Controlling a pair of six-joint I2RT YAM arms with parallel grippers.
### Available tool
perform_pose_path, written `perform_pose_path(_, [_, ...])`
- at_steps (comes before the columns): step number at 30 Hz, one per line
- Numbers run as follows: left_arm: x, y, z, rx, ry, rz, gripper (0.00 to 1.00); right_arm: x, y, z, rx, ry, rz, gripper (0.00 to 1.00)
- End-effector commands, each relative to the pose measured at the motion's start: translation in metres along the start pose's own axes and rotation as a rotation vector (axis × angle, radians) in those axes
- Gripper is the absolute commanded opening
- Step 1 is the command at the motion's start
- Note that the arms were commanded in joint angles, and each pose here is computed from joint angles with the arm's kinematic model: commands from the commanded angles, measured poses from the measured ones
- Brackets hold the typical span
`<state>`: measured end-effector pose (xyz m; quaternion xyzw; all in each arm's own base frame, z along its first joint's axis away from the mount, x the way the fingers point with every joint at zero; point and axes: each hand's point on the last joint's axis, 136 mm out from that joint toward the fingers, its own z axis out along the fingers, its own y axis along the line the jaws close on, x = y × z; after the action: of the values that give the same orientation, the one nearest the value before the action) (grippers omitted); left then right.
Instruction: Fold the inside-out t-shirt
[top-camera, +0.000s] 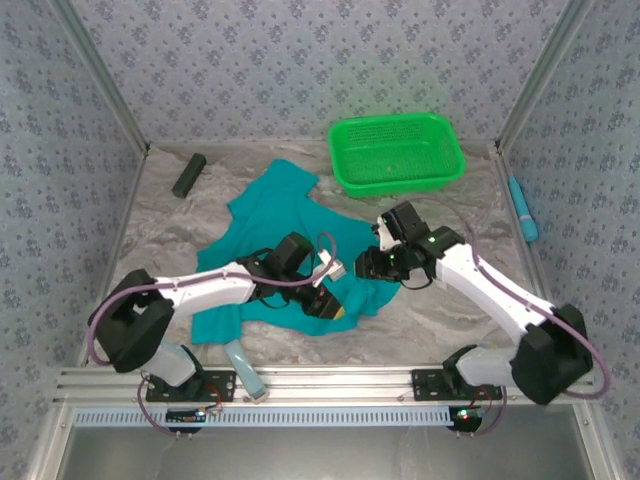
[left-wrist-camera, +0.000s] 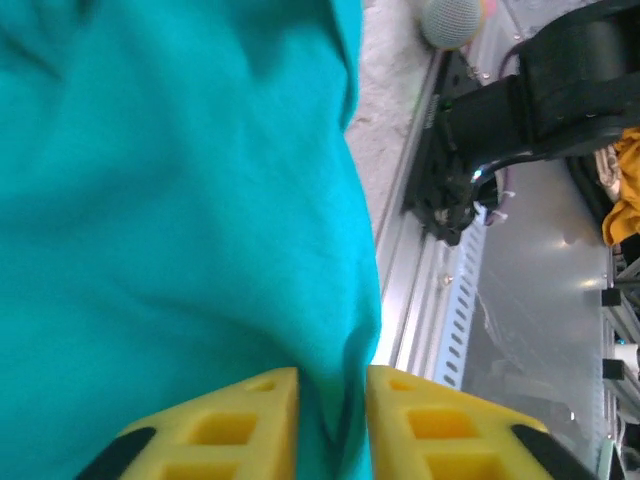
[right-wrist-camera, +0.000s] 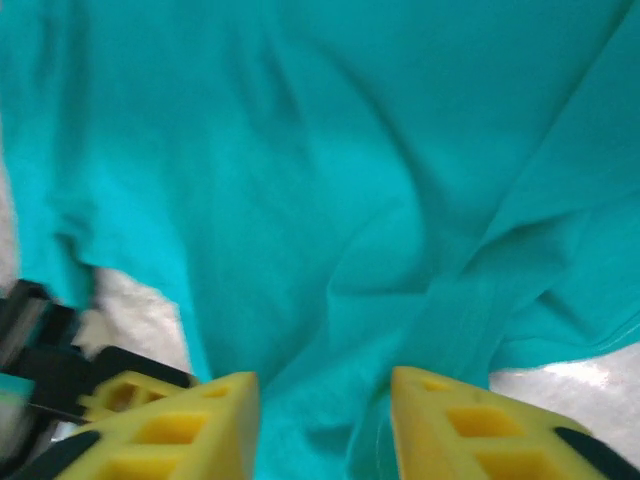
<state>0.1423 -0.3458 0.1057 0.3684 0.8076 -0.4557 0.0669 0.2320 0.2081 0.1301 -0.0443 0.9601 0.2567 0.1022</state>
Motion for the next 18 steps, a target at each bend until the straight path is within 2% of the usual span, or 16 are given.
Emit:
perform_pose_path(1, [0.008,0.036,-0.001,-0.098,0.032,-0.099,0.31,0.012,-0.021,0.021,0.076,0.066,-0.031,0.46])
perform_pose_path(4, [0.012,0.062,-0.004,-0.208,0.028,-0.137,0.32,0.027,-0.034,0.018,0.123,0.035,-0.033,0.51])
perform_pose_path(7, [0.013,0.08,-0.005,-0.291,0.025,-0.154,0.33,0.037,-0.066,0.009,0.156,0.002,0.066,0.56])
perform_pose_path(10, [0.004,0.087,-0.006,-0.326,0.008,-0.163,0.34,0.025,-0.088,0.003,0.15,-0.039,0.132,0.56])
perform_pose_path(13, [-0.009,0.081,-0.002,-0.296,-0.001,-0.145,0.35,-0.005,-0.098,0.004,0.145,-0.085,0.152,0.55])
perform_pose_path(14, [-0.013,0.076,-0.001,-0.285,-0.002,-0.123,0.36,-0.018,-0.107,0.002,0.186,-0.106,0.164,0.54])
perform_pose_path(18, [-0.017,0.031,0.01,-0.201,0.018,0.072,0.36,-0.061,-0.137,-0.005,0.349,-0.188,0.138,0.52])
